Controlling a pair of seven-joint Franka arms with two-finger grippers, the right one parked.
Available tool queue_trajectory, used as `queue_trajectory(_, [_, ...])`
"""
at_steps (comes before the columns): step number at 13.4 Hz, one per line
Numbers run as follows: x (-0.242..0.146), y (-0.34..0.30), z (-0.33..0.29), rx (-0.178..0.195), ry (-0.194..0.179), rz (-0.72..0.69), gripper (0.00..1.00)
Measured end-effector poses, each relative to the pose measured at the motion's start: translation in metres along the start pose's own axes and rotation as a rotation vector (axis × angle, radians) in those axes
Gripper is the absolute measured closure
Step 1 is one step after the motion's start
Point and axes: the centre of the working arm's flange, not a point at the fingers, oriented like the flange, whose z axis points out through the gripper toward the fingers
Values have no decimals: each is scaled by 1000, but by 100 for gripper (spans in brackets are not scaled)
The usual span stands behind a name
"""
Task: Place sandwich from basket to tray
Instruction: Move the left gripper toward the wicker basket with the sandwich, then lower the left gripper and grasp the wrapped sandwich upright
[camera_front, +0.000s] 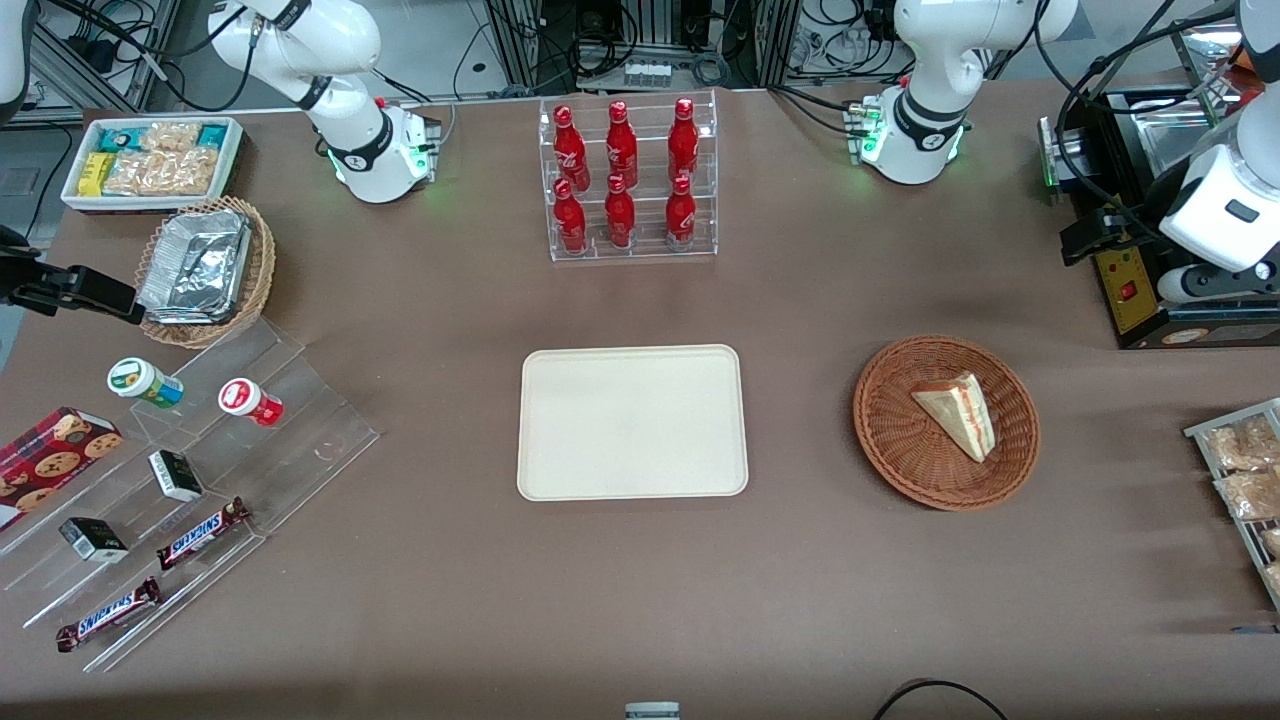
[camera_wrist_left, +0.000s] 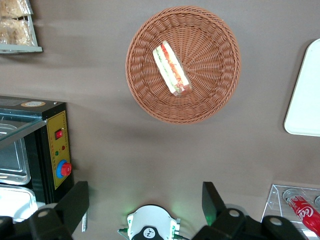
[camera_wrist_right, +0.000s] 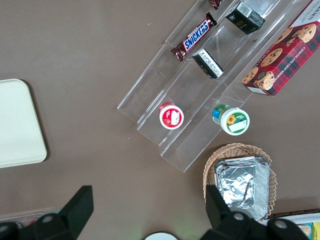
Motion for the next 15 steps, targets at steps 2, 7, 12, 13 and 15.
queue_trajectory(2, [2, -4, 2, -2, -3, -5, 0])
queue_trajectory(7, [26, 2, 40, -12, 4, 0, 0])
queue_trajectory(12, [54, 12, 126, -28, 82, -12, 0])
queue_trajectory(13, [56, 14, 146, -32, 100, -24, 0])
queue_trajectory(15, [58, 17, 190, -50, 141, -77, 0])
